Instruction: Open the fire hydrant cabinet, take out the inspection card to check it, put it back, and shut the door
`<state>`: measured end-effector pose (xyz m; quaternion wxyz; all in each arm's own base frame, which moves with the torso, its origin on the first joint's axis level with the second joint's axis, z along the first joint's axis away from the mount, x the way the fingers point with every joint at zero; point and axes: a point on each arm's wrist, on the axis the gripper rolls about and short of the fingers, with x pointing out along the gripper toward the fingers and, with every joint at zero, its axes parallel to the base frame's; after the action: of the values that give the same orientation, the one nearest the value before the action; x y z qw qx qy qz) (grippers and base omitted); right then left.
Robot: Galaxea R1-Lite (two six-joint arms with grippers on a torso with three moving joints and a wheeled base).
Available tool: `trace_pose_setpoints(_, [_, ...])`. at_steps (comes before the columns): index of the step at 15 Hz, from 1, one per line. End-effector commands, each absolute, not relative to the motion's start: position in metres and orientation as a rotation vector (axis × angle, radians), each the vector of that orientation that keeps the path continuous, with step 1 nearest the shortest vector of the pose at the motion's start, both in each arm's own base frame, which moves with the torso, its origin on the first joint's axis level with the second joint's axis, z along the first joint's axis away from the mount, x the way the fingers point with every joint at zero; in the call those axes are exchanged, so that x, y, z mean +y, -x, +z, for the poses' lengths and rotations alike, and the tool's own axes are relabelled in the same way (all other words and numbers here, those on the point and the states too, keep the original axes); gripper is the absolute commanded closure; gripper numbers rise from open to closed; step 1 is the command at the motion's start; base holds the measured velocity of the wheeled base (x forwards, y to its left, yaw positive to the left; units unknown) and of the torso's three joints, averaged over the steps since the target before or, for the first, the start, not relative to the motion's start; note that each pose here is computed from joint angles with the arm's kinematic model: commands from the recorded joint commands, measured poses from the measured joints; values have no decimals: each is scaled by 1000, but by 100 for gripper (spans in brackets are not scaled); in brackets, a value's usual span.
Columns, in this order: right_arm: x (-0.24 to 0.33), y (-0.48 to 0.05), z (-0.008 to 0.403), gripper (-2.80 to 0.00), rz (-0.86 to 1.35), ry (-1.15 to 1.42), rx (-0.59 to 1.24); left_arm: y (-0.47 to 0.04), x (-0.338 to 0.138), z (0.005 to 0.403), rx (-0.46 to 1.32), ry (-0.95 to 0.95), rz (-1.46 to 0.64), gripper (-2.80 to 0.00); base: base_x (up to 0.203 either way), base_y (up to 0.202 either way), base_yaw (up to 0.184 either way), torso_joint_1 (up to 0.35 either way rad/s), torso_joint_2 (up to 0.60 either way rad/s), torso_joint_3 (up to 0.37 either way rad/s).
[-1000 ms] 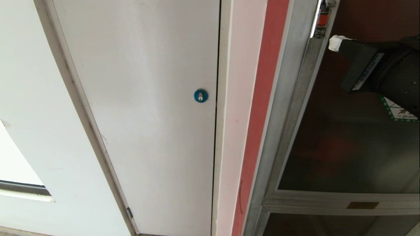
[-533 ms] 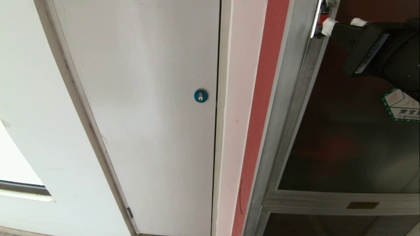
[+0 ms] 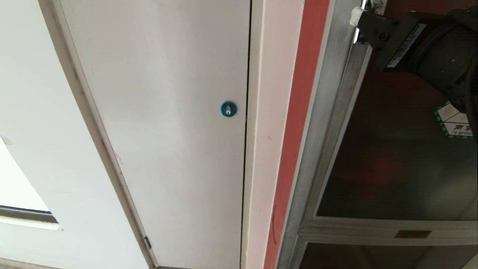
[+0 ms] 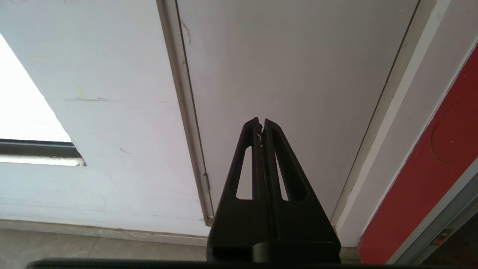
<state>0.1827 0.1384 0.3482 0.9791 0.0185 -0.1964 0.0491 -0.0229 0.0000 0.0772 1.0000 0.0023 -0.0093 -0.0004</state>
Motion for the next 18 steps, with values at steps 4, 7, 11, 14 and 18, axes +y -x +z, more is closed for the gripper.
trace_pose_setpoints(4, [141,-201,348,-280,47,-28,-389,22,0,76,-14,-5,-2,0,0,0,0,0,0,0])
trace_pose_setpoints(7, [138,-203,353,-280,26,-38,-403,22,0,75,-12,-5,-2,0,0,0,0,0,0,0])
trace_pose_setpoints(11, [136,-202,358,-280,13,-49,-416,22,0,76,-12,-5,0,0,0,0,0,0,0,0])
trace_pose_setpoints(14, [135,-202,359,-280,9,-48,-418,22,0,76,-14,-5,-1,0,0,0,0,0,0,0])
trace_pose_setpoints(18, [135,-203,363,0,4,-38,-429,22,0,75,-12,-5,-2,0,0,0,0,0,0,0])
